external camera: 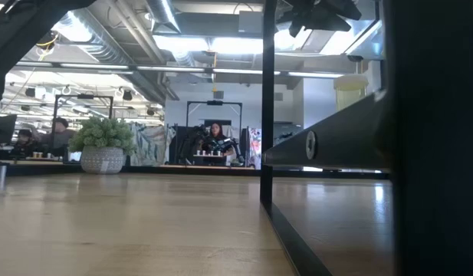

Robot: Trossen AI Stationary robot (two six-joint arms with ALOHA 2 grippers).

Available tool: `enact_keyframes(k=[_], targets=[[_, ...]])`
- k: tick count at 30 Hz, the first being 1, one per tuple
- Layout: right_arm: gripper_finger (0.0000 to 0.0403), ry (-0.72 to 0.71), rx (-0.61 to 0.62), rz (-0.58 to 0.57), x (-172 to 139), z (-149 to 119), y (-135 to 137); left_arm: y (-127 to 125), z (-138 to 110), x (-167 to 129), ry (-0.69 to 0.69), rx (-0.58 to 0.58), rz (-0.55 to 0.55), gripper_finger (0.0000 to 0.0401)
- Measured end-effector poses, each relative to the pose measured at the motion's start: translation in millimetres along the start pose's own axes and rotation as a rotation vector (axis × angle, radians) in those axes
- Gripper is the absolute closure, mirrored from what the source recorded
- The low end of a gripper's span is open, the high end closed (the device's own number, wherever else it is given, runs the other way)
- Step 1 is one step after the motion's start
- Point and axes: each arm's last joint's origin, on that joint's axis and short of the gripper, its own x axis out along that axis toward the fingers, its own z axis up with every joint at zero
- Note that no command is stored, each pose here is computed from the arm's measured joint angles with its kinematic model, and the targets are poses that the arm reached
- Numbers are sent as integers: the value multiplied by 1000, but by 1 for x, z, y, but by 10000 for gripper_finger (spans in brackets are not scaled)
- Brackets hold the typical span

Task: Pick and place medicine bottles onto shelf by color
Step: Put the orange pill bottle on the shelf aligned with the other orange pill bottles

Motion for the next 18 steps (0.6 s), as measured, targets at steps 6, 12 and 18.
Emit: enact_keyframes(k=[6, 12, 18], targets=[[300, 23, -20, -71, 10, -1, 3, 0, 0, 0, 0, 0, 0, 250], [300, 33, -32, -111, 16, -2, 4, 0, 0, 0, 0, 0, 0, 250], [300, 47, -42, -141, 21, -3, 5, 0, 0, 0, 0, 0, -1, 250]])
